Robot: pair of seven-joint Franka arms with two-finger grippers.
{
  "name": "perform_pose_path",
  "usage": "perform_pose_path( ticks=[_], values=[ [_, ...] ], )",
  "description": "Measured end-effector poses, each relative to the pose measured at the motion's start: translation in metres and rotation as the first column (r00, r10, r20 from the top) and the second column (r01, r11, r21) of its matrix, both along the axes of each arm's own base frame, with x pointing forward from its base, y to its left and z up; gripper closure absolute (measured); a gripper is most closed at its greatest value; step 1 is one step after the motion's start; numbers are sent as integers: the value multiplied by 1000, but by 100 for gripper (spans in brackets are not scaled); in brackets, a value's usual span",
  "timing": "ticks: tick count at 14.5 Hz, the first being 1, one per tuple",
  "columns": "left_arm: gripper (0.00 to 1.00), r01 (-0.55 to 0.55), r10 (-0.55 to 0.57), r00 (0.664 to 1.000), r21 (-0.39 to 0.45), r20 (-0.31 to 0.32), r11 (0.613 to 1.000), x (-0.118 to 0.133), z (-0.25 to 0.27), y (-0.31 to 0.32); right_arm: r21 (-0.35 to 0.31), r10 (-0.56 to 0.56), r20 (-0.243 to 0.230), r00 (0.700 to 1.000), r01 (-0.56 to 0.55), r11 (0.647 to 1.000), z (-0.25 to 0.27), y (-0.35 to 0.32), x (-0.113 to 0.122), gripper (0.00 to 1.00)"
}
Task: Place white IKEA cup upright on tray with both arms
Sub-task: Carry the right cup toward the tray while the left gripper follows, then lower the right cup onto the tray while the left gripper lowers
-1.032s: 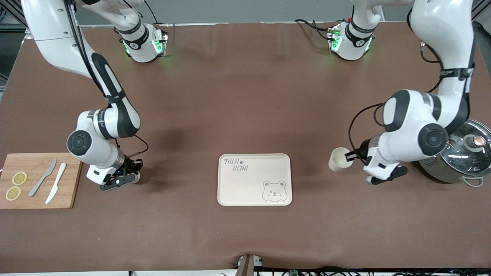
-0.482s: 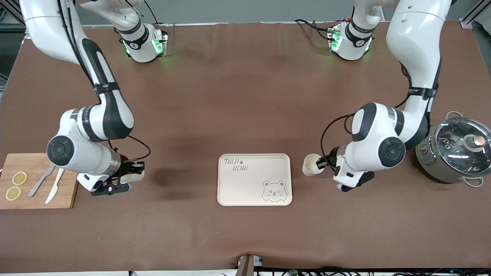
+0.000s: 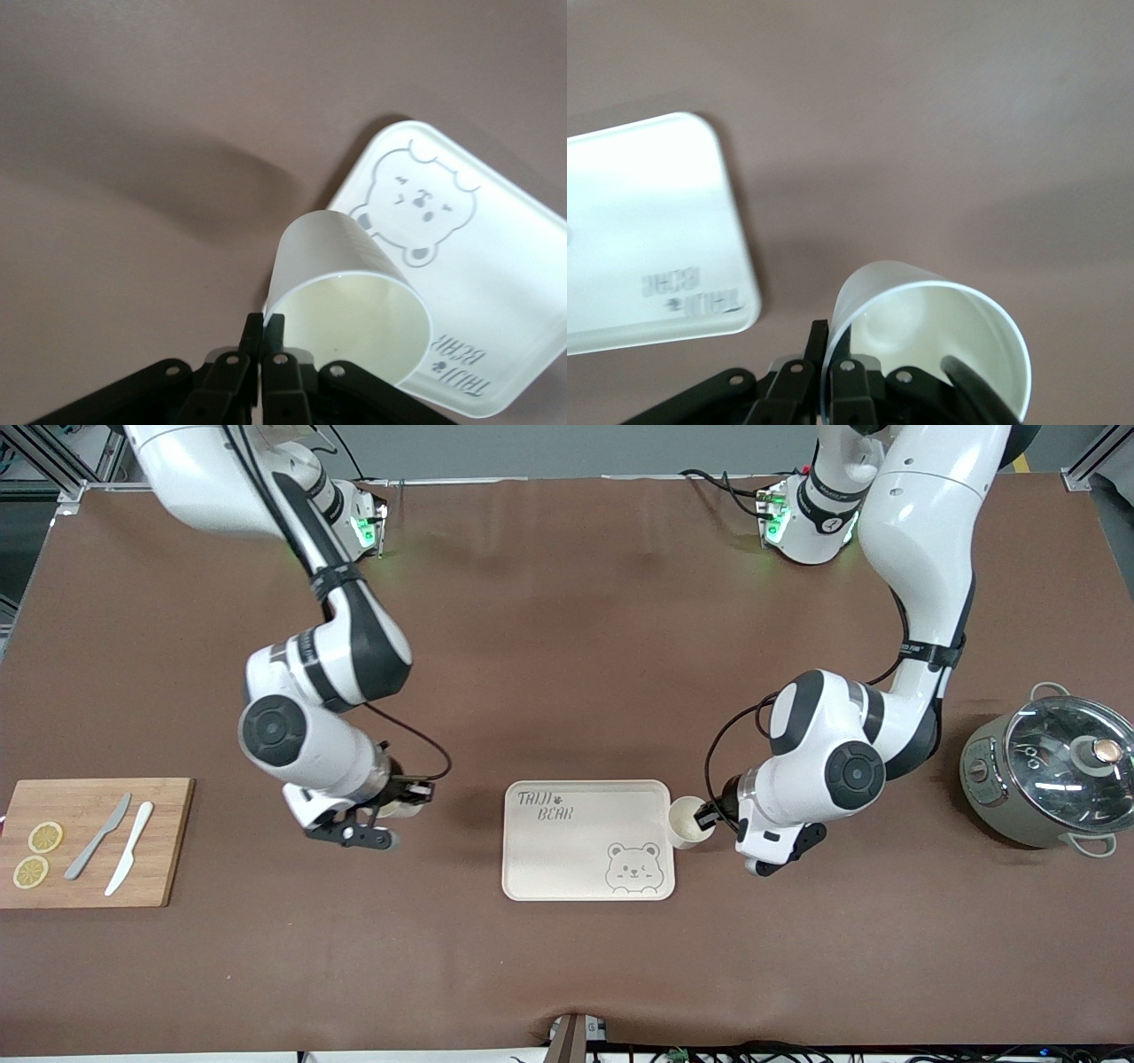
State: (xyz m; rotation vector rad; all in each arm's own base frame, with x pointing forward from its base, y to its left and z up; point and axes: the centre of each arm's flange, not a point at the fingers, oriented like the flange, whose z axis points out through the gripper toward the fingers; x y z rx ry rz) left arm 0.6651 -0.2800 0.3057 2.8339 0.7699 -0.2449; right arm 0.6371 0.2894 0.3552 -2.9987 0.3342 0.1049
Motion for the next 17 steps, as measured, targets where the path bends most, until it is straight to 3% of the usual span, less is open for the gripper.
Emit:
perform_pose_path(
  ticks=[3, 7, 12, 17],
  values=[
    [97, -45, 45, 999, -8, 21, 999, 2, -4, -15, 22, -94, 20, 995, 94, 995, 6, 48, -16, 96],
    [97, -131, 132, 991, -19, 36, 991, -1, -24, -42, 58, -195, 48, 980, 193, 980, -13, 98, -21, 96],
    [97, -196, 196, 980, -25, -23, 980, -11, -48, -63, 101, -237, 82, 968, 228, 968, -54, 145, -18, 96],
    [97, -215, 214, 973, -2, -82, 977, -20, -59, -70, 83, -229, 110, 967, 220, 972, -85, 152, -8, 96]
  ],
)
